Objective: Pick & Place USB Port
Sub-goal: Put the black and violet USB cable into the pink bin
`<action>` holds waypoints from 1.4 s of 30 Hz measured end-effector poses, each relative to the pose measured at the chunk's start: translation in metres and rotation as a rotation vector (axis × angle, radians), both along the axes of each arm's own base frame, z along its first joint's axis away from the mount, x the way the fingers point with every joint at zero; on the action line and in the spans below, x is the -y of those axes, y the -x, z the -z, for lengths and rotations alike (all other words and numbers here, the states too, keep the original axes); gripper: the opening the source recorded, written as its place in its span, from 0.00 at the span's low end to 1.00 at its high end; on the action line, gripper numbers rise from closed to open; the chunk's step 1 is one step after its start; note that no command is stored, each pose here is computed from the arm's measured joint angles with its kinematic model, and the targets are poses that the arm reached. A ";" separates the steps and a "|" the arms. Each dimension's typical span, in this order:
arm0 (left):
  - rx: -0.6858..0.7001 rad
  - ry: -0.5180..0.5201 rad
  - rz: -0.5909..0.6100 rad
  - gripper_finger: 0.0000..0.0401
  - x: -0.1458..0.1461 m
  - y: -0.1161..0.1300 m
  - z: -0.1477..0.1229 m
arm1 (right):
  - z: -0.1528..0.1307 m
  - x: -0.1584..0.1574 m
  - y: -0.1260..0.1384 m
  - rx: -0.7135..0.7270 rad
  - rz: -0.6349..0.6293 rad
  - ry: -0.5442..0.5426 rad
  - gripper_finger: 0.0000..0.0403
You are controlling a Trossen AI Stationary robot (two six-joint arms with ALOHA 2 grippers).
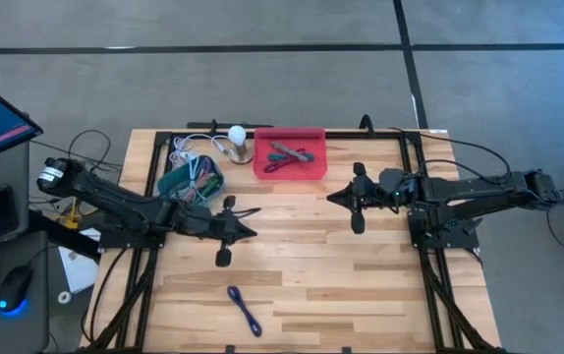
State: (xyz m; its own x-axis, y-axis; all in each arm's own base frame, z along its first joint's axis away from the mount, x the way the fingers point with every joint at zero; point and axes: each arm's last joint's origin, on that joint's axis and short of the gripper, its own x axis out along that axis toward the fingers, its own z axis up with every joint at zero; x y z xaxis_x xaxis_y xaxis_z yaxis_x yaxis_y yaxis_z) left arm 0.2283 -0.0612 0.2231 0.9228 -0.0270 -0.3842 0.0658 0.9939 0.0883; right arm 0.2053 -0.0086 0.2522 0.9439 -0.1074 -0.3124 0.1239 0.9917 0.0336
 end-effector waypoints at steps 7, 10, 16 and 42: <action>-0.081 -0.054 -0.019 0.02 0.007 -0.001 -0.018 | 0.000 0.000 0.000 0.000 0.000 0.000 0.03; -0.101 -0.063 -0.010 0.02 0.009 -0.001 -0.020 | 0.000 0.000 0.000 -0.004 0.000 0.000 0.03; -0.172 -0.094 0.014 0.01 0.021 -0.013 -0.009 | 0.001 0.000 0.000 -0.007 0.000 -0.001 0.03; -0.539 0.096 0.021 0.01 0.069 -0.021 -0.008 | 0.009 0.001 0.004 -0.096 0.033 -0.076 0.03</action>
State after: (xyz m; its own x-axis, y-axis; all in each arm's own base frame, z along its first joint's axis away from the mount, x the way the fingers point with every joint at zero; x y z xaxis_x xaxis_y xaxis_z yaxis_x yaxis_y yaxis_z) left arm 0.2495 -0.1303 0.2308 0.5945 -0.1019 -0.7976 0.0967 0.9938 -0.0549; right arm 0.2016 -0.0093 0.2427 0.9054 -0.1103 -0.4099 0.1627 0.9821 0.0950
